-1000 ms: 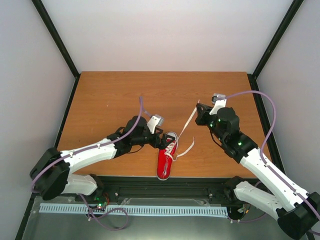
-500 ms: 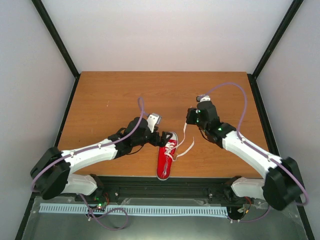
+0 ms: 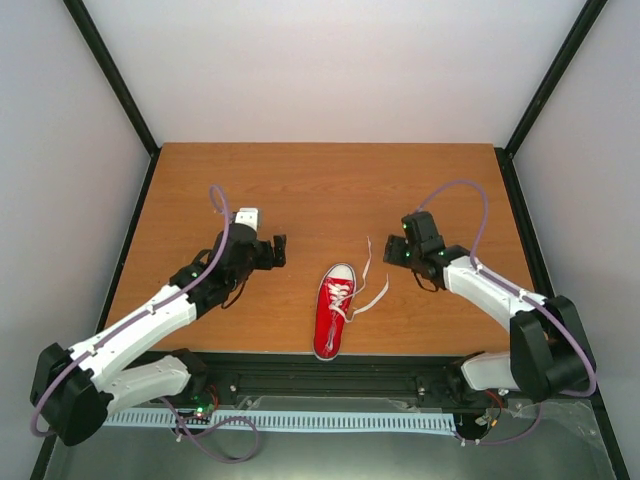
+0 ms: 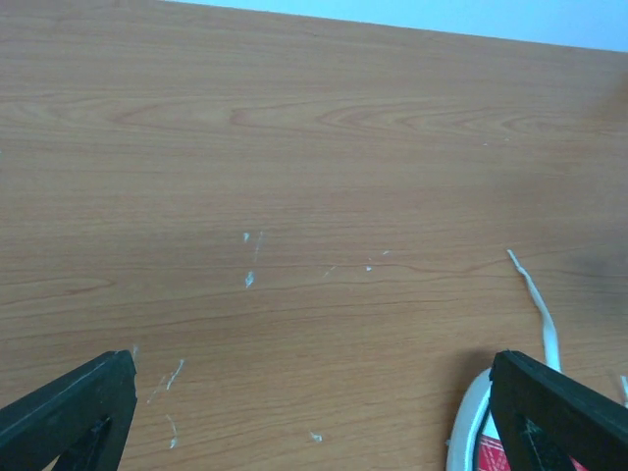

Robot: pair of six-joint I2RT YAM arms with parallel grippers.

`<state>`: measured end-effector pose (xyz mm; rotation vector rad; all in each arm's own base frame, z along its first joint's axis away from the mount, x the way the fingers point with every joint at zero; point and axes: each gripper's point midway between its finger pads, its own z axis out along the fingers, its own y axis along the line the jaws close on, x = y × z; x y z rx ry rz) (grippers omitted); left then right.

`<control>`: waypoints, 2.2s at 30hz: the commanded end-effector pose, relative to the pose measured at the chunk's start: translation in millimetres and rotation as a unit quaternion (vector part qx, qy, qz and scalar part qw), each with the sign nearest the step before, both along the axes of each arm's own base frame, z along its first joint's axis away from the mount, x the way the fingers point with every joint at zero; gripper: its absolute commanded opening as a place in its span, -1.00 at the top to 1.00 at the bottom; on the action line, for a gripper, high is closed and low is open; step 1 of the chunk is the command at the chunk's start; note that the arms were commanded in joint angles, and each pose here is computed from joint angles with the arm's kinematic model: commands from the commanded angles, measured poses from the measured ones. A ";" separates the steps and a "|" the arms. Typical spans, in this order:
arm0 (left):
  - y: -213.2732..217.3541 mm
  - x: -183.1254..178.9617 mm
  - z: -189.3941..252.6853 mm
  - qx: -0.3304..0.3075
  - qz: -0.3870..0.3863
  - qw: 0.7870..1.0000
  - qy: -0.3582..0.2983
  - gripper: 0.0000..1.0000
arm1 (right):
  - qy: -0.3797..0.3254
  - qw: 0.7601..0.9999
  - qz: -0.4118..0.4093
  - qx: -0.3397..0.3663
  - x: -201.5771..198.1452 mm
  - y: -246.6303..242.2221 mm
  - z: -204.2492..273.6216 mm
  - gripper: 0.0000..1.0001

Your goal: Tie the shoes

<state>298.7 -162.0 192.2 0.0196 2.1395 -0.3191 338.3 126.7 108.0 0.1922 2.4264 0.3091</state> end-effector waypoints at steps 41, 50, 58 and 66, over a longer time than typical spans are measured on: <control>-185.6 -77.2 -0.4 -0.194 -0.399 0.896 -0.011 -1.00 | -0.145 0.967 0.114 0.174 -39.5 95.1 149.1 0.94; -204.9 -62.2 -24.5 -0.158 -0.395 0.905 -0.002 -0.92 | -0.160 0.960 0.113 0.198 -37.7 99.0 168.2 0.94; -224.6 -49.2 -27.0 -0.178 -0.393 0.902 0.008 -0.22 | -0.170 0.960 0.107 0.197 -38.5 94.6 173.8 0.94; -229.1 -40.7 -15.9 -0.197 -0.378 0.905 -0.001 0.67 | -0.165 0.968 0.094 0.165 -31.6 89.3 163.3 0.94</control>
